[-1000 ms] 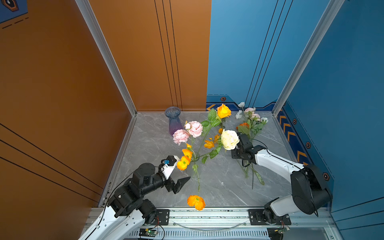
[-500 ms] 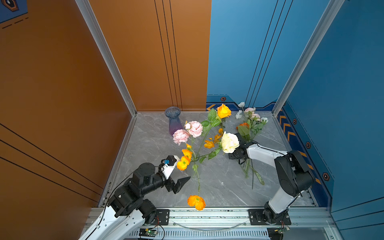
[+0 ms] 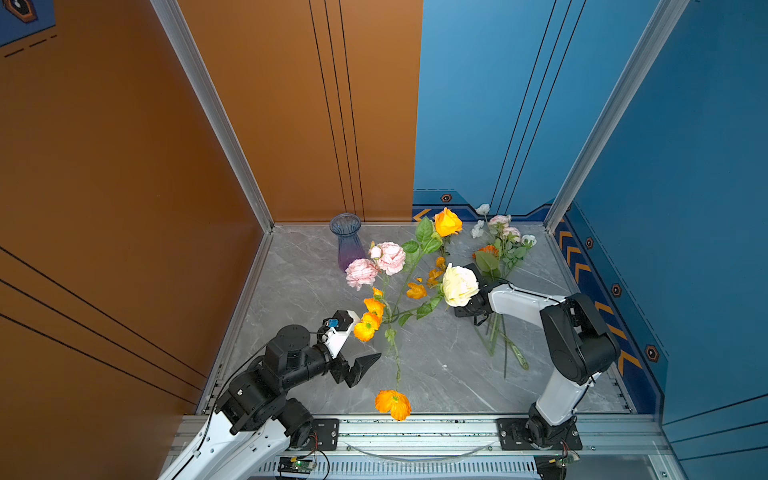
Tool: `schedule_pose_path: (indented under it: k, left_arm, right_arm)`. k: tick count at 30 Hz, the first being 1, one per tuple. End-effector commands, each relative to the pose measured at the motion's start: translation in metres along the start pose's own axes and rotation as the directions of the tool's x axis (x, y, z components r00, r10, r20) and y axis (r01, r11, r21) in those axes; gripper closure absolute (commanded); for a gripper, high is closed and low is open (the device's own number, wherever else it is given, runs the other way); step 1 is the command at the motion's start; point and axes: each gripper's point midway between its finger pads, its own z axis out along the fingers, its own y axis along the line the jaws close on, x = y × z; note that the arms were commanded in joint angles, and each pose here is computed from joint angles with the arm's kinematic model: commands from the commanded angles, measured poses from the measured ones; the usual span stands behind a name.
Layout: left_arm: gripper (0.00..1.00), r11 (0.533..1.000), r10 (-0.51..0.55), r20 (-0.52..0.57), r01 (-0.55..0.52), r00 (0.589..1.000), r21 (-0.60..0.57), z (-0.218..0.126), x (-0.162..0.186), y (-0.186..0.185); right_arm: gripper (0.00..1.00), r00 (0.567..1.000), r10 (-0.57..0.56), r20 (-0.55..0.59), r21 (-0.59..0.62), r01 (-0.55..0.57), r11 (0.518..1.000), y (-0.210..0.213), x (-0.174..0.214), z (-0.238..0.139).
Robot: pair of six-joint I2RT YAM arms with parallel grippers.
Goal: Arrange the flowers into the vase
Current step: 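Close the right gripper on the pink rose stems in the pile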
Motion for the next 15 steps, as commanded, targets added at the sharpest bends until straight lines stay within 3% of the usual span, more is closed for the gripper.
schedule_pose_path:
  k: [1, 6, 15]
  left_arm:
    - [0.02, 1.000, 0.019, 0.048, -0.019, 0.999, 0.012, -0.005, -0.014, -0.003]
    - [0.02, 1.000, 0.019, 0.054, -0.020, 0.998, 0.015, -0.006, -0.015, -0.003]
    - [0.02, 1.000, 0.016, 0.050, -0.016, 0.999, 0.016, -0.005, -0.014, -0.003]
  right_arm:
    - [0.93, 0.999, -0.008, -0.044, 0.015, 0.008, 1.000, -0.004, 0.008, 0.003]
    - [1.00, 1.000, -0.012, -0.013, 0.008, 0.012, 1.000, -0.004, 0.003, -0.010]
    - [1.00, 0.998, -0.015, 0.058, -0.045, 0.018, 0.999, 0.000, -0.008, -0.047]
